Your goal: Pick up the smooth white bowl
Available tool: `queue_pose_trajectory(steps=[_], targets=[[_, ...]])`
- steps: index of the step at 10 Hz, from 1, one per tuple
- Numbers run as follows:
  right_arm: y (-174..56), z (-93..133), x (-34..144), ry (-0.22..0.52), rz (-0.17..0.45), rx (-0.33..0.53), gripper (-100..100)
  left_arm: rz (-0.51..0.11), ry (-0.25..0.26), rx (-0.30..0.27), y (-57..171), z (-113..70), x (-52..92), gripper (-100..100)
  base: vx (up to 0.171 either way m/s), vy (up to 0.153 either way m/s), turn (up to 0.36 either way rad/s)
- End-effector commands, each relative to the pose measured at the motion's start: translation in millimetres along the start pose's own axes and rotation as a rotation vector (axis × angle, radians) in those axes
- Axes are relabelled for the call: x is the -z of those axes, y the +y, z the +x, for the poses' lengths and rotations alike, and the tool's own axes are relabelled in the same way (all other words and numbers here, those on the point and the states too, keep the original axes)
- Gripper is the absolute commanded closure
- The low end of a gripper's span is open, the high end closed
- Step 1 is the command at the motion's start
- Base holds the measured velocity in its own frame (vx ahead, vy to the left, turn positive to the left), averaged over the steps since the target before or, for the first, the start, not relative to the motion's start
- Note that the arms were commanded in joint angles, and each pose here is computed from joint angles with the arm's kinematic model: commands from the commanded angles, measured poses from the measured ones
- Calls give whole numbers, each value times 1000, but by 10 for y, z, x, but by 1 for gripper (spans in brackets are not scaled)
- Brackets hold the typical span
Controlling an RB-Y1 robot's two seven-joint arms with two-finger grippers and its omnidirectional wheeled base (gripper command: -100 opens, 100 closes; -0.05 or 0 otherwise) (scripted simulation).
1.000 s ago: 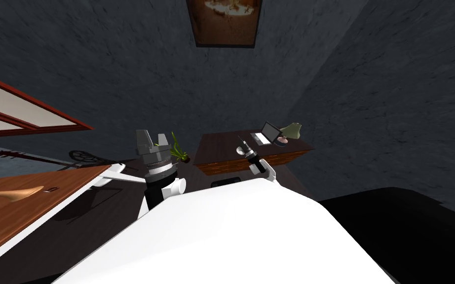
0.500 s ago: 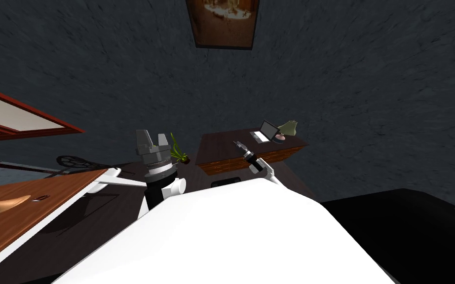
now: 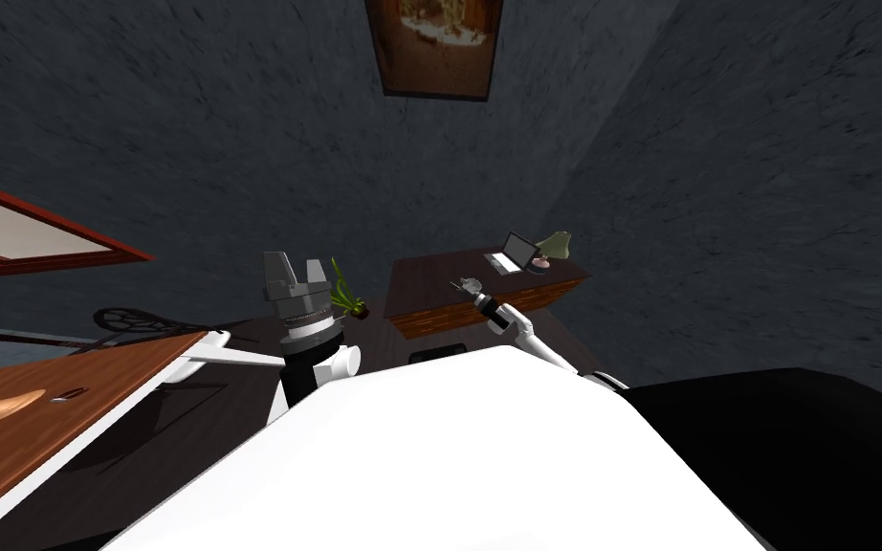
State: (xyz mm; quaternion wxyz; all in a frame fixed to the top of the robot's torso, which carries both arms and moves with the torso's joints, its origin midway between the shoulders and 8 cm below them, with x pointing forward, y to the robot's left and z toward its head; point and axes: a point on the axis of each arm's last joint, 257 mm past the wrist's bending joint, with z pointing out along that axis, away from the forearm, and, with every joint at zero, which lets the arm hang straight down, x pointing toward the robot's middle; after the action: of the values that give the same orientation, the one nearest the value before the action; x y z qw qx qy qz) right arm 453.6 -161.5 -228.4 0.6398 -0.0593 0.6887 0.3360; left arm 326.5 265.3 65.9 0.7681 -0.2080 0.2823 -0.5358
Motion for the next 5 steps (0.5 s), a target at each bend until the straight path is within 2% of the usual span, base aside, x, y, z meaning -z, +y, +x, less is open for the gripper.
queue_pose_trajectory(steps=[1, 2, 3, 4, 5], targets=[[-94, 135, 34, 38, 15, 42, -100, 0, 0, 0, 0, 0, 0, 0, -14, 68, -26], [-234, 257, 64, 93, 25, 123, -100, 0, 0, 0, 0, 0, 0, 0, -14, 91, -22], [-276, 293, 82, 100, 34, 121, -100, 0, 0, 0, 0, 0, 0, 0, -15, 76, -20], [-446, 411, 135, 156, 48, 201, -100, 0, 0, 0, 0, 0, 0, 0, -9, 74, 4], [-478, 437, 151, 162, 55, 200, -100, 0, 0, 0, 0, 0, 0, 0, -9, 60, -2]])
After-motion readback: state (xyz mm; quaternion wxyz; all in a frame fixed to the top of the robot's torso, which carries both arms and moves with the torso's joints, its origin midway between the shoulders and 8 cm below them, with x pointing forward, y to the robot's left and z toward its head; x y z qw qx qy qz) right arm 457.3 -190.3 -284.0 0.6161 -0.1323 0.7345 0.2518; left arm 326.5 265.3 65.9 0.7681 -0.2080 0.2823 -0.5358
